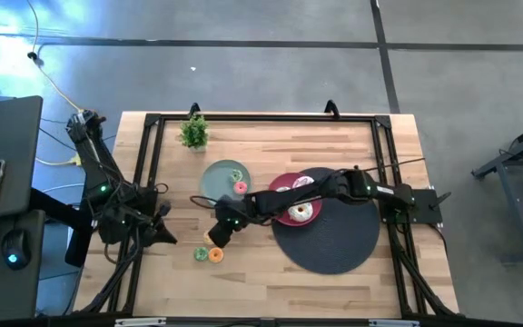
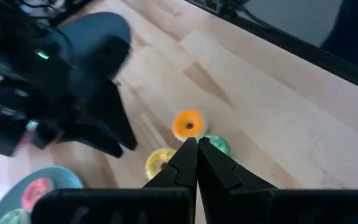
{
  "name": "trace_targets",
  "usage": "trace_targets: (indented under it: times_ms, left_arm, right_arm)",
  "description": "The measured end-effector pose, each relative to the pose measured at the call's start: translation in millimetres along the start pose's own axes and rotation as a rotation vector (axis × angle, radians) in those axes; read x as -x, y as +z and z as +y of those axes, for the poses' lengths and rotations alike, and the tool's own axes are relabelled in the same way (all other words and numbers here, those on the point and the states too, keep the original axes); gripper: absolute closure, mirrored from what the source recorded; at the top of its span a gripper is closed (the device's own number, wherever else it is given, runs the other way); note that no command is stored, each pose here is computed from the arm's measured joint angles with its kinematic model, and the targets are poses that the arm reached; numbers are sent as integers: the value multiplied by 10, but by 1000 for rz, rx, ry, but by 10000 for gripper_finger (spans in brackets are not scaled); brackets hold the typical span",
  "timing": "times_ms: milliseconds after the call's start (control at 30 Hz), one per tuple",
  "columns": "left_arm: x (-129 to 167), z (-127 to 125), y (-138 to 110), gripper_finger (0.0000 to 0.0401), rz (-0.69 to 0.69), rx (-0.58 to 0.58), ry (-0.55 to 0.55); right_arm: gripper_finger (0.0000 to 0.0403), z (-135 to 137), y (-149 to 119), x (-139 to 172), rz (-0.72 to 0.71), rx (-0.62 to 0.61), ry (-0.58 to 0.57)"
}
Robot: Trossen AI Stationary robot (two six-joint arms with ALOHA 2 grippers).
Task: Pick & Place donuts
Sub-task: Put the small yellow donut on the blue plate
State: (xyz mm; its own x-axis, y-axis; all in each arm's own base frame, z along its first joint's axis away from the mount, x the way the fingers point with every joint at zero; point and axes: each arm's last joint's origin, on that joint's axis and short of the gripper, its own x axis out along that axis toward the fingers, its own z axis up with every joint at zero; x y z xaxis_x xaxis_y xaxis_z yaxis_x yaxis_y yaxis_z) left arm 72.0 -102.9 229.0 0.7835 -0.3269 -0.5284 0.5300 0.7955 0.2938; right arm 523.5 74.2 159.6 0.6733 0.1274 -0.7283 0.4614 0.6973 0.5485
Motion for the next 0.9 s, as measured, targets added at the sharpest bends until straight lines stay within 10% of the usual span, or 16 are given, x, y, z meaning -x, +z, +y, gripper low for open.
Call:
trace_targets:
  times_ms: [633, 900]
  left_arm:
    - [6, 28, -2, 400, -8, 12, 122]
    - [-39, 38, -62, 400, 71, -24, 162]
  right_arm:
    - [252, 365, -69, 117, 65, 49, 228]
    - [252, 281, 118, 396, 38, 128, 5]
